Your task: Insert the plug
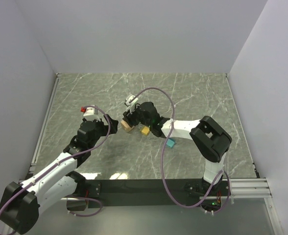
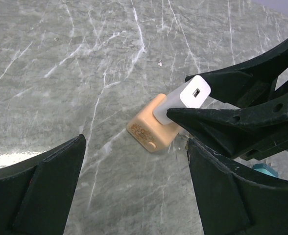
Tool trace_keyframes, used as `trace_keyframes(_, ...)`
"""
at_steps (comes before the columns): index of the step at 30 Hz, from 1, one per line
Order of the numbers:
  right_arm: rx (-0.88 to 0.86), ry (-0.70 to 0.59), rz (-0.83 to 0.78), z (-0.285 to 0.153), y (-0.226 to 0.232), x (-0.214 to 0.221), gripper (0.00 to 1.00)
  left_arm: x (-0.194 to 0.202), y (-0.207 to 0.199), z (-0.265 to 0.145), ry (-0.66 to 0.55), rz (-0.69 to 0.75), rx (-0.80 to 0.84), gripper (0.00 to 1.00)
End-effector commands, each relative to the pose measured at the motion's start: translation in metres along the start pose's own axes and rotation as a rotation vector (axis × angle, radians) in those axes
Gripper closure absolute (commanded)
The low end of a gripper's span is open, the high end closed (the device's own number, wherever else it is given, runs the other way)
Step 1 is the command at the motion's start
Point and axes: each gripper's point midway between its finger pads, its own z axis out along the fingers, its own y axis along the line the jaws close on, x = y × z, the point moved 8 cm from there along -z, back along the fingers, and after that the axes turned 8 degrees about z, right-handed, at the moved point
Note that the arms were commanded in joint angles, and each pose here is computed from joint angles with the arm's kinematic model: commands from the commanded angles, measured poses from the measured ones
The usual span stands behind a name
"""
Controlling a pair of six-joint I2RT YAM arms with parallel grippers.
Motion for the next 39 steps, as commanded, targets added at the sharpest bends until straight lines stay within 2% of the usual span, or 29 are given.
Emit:
trace_keyframes(1,0.026,0.540,0.070,-0.032,0.009,0.136,1.00,-0.006,0.000,-0.001,-0.033,-0.013,0.001,0.09)
trace_keyframes(39,0.102,0.743,0.053,-0.037,0.030,0.208,1.00,-0.005,0.000,-0.003,-0.035,-0.019,0.013,0.09)
